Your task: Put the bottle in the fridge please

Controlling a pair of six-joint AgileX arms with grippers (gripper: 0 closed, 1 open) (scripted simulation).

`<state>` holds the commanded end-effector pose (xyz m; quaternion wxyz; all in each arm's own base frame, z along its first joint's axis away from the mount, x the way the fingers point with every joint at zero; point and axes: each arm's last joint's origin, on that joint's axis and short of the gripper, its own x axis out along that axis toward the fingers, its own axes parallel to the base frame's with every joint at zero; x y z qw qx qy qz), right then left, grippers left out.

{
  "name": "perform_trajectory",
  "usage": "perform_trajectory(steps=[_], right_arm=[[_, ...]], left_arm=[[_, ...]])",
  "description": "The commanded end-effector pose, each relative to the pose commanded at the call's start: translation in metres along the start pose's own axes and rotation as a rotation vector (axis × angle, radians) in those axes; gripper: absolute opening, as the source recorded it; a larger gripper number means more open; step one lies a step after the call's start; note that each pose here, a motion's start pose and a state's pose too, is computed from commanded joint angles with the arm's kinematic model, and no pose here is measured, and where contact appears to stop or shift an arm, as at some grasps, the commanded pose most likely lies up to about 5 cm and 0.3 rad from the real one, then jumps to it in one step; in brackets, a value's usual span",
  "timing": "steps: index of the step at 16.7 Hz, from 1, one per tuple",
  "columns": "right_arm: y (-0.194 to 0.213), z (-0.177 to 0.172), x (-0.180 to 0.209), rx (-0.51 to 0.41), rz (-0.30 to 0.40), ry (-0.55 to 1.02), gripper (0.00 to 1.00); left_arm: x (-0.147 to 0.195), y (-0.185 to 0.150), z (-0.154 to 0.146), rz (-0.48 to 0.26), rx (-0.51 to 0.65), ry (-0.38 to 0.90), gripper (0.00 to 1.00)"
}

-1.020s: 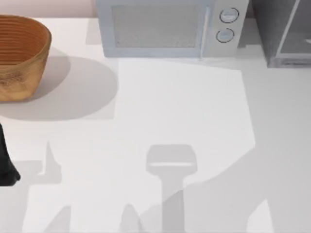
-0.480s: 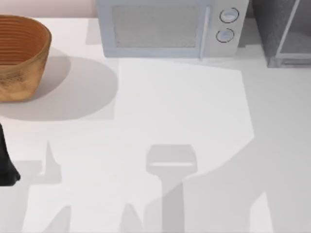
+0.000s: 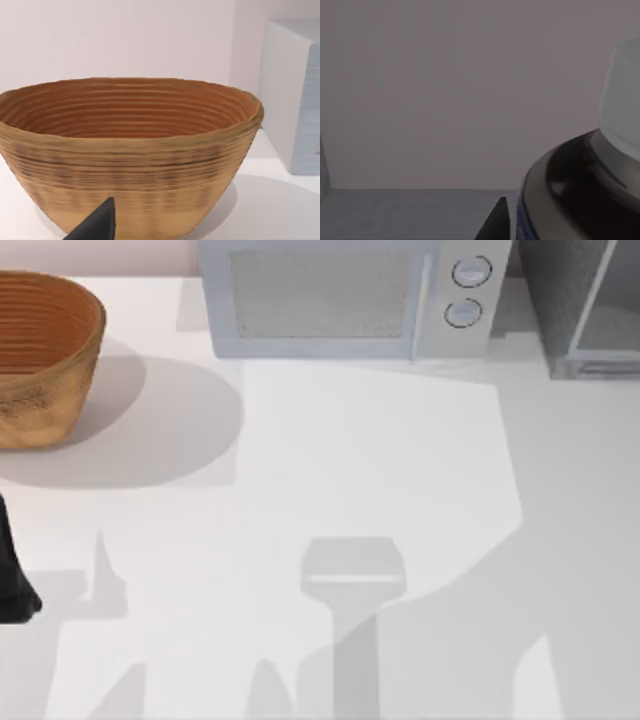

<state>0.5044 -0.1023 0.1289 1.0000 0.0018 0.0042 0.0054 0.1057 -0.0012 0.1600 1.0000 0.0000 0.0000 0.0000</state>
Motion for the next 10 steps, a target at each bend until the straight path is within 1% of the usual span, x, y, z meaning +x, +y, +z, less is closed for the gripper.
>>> perform_trajectory(steps=[4, 5, 10], right_arm=[[0.0, 0.0, 0.0, 0.0, 0.0, 0.0, 0.98], [0.0, 0.0, 0.0, 0.0, 0.0, 0.0, 1.0], [0.0, 0.0, 0.0, 0.0, 0.0, 0.0, 1.0]], left_arm=[[0.0, 0.0, 0.0, 0.0, 0.0, 0.0, 1.0], [0.0, 0.0, 0.0, 0.0, 0.0, 0.0, 1.0], [0.0, 0.0, 0.0, 0.0, 0.0, 0.0, 1.0]])
